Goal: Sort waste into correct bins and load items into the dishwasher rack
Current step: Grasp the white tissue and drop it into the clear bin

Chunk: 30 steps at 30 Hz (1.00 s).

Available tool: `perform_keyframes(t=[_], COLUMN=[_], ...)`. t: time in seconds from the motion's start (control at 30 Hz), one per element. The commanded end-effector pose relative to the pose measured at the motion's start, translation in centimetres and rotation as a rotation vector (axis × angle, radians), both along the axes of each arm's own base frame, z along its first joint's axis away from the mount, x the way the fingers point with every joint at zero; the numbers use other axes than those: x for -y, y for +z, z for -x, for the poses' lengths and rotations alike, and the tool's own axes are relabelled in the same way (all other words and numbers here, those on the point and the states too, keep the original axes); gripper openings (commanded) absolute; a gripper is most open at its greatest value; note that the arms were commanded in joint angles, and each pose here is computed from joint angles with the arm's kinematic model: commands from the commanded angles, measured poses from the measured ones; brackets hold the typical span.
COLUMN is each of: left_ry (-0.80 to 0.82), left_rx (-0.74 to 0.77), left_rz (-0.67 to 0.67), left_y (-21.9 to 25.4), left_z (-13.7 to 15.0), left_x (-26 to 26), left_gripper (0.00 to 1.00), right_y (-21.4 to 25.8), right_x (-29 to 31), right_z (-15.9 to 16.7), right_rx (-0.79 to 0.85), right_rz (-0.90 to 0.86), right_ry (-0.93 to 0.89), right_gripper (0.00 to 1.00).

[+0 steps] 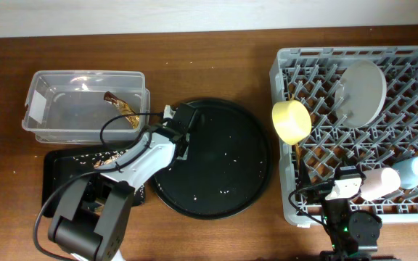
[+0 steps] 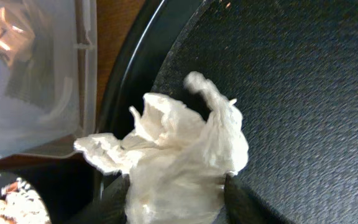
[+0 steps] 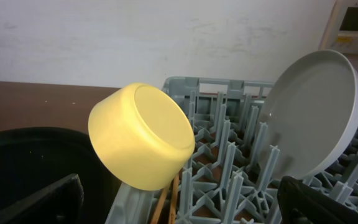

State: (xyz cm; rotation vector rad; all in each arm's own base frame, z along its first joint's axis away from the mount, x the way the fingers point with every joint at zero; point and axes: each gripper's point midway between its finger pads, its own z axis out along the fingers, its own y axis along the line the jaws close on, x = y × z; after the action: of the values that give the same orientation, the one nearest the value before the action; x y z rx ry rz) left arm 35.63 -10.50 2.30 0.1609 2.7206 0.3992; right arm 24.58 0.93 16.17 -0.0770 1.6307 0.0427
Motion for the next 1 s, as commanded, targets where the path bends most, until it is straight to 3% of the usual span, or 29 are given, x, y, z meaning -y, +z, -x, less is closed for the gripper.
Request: perform_keyframes(t=[0.0,0.07,0.1,0.13,0.23,0.33,0.37,0.4,0.43,0.47,0.57,0.6,0.8,0.9,0.97], left_ry=[-0.024,-0.034,-0.038,-0.041,-0.018,0.14,0.194,0.218,0.231,0.229,0.183,0.147,-0.136,-0.141,-0.11], left_rx=[-0.017,-0.048,-0.035,0.043,0.225,0.206,0.185,0.158,0.149,0.147,0.209,0.257,0.232,0.208,0.313], left_rz=[0.028,0.068,0.087,0.124,0.151,0.08,0.069,0.086,0.139,0.166,0.257,0.302,0.66,0.66,0.578], left_y=[-0.2,1.4,4.6,10.5,18.0,15.6,13.8,12.4,12.5,13.7,23.6,28.0,34.6,34.8,35.8], left_z=[0.2,0.3,0.0,-1.1,-3.3,-5.9,-7.0,-7.5,-7.5,-7.3,-4.7,-2.1,9.6,12.9,11.9], left_x=[0.4,1.2,1.6,2.1,0.5,-6.0,-8.0,-9.0,-9.5,-9.4,-8.1,-7.4,-0.3,-0.8,-2.4], left_gripper=[0.03,0.0,0.0,0.0,0.0,0.0,0.06,0.35,0.79,0.99,0.99,0.99,0.99,0.99,0.99], right_y=[-0.2,-0.2,-0.2,-0.2,-0.2,-0.2,-0.2,-0.2,-0.2,-0.2,-0.2,-0.2,-0.2,-0.2,-0.2], right_x=[0.1,0.1,0.1,0.1,0.1,0.1,0.1,0.1,0.1,0.1,0.1,0.1,0.1,0.1,0.1], right_z=[0.0,0.0,0.0,0.0,0.0,0.0,0.0,0.0,0.0,0.0,0.0,0.0,0.0,0.0,0.0], right_rx=[-0.002,-0.002,-0.002,-0.002,-0.002,-0.002,-0.002,-0.002,-0.002,-0.002,-0.002,-0.002,-0.002,-0.002,-0.002], right_rz=[-0.001,-0.001,-0.001,-0.001,-0.001,-0.001,-0.001,-0.001,-0.001,-0.001,-0.001,-0.001,-0.001,-0.001,-0.001], right_ry=[-0.003,-0.003,-0.003,-0.003,-0.003,-0.003,-0.003,-0.003,-0.003,-0.003,-0.003,-0.003,-0.003,-0.003,-0.003], right_gripper=[0.98,0.98,0.98,0.98,0.98,0.98,0.98,0.98,0.98,0.98,0.98,0.98,0.98,0.98,0.98])
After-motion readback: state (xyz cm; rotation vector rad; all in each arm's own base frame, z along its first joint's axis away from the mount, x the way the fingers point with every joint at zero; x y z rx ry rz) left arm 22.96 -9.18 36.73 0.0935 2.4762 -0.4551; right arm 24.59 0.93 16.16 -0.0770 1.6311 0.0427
